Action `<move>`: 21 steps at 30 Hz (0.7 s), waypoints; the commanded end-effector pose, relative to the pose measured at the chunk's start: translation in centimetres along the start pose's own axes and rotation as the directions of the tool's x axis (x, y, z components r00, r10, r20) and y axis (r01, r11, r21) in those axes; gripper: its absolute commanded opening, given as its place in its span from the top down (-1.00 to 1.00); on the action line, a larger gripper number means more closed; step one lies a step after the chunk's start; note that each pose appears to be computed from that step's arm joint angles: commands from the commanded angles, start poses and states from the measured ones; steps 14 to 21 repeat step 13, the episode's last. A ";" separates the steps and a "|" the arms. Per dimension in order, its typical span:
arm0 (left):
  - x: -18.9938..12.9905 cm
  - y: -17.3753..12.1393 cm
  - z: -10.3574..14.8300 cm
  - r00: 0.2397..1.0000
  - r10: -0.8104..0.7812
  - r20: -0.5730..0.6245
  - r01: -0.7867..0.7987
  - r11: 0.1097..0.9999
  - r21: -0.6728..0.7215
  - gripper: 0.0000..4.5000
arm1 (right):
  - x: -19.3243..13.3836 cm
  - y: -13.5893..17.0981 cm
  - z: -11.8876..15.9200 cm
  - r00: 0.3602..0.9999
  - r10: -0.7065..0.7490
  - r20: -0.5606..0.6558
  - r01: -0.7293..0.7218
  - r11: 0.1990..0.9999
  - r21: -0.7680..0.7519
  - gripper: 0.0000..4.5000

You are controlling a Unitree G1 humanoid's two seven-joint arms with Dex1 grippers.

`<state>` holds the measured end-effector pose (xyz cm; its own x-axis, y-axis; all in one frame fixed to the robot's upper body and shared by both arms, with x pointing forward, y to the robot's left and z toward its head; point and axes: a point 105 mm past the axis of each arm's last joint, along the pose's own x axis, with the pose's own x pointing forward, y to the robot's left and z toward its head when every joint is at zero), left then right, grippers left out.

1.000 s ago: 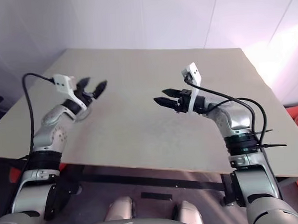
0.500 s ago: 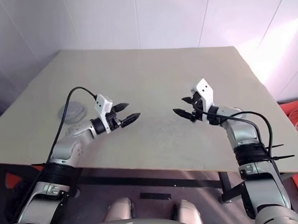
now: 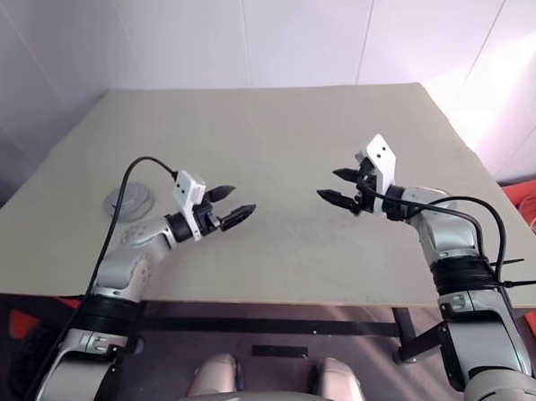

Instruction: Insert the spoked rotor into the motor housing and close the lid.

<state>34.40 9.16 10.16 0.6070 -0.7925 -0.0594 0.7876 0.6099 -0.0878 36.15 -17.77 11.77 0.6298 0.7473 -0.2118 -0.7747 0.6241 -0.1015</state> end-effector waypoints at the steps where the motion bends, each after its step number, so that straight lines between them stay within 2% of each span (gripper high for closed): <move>1: 0.1 -0.6 1.3 0.999 -0.023 0.039 0.022 0.999 0.023 -1.00 | -0.5 -1.1 1.7 0.998 -0.049 0.047 0.051 0.997 -0.053 -0.98; 21: 0.4 -0.8 1.4 0.999 -0.029 0.041 0.029 0.999 0.020 -1.00 | -0.2 -0.9 1.1 0.998 -0.051 0.028 0.053 0.997 -0.063 -0.98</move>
